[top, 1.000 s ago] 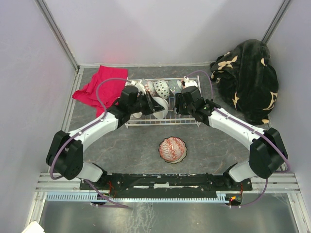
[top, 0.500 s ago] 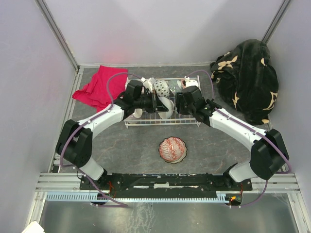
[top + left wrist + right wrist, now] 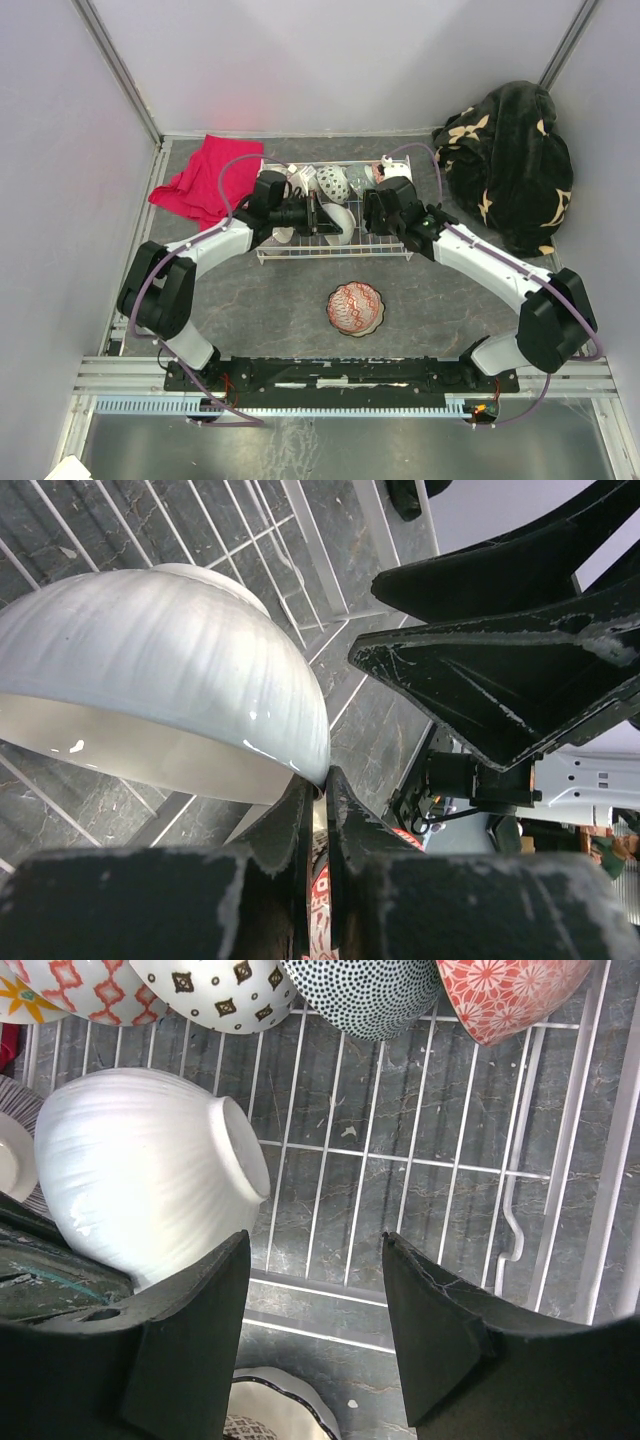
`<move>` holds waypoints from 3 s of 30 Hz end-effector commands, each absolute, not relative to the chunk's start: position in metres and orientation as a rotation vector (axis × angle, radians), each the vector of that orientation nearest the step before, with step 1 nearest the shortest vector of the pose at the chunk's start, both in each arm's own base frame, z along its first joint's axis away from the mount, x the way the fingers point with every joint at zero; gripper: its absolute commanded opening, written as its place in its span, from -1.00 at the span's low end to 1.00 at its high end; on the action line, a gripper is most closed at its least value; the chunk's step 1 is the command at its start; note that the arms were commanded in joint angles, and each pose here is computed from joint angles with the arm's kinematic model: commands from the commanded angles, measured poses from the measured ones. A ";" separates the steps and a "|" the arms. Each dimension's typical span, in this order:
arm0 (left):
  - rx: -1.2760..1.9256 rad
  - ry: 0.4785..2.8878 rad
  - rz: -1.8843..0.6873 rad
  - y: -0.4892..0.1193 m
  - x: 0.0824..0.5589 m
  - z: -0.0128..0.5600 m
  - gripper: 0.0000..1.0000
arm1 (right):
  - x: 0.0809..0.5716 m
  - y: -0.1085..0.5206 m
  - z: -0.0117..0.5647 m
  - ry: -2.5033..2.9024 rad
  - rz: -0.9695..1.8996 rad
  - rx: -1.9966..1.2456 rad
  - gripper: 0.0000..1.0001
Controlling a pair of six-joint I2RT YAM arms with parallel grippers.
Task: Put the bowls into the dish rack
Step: Adjust the bowl in the dish rack.
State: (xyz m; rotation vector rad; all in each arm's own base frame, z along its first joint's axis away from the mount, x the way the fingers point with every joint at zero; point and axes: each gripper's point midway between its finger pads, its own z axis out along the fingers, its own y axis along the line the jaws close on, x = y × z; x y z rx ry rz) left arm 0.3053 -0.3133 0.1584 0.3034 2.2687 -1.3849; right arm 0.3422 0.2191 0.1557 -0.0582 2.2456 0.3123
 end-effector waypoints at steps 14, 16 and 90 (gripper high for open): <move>0.208 2.359 -1.411 -0.286 0.265 0.122 -0.91 | 0.347 0.223 0.191 2.147 0.367 -0.037 0.26; 0.164 2.368 -1.379 -0.280 0.264 0.116 -0.91 | 0.347 0.223 0.191 2.149 0.371 -0.039 0.26; -0.398 1.872 -0.450 -0.098 0.278 0.194 0.16 | 0.361 0.338 0.161 2.087 0.965 -0.241 0.99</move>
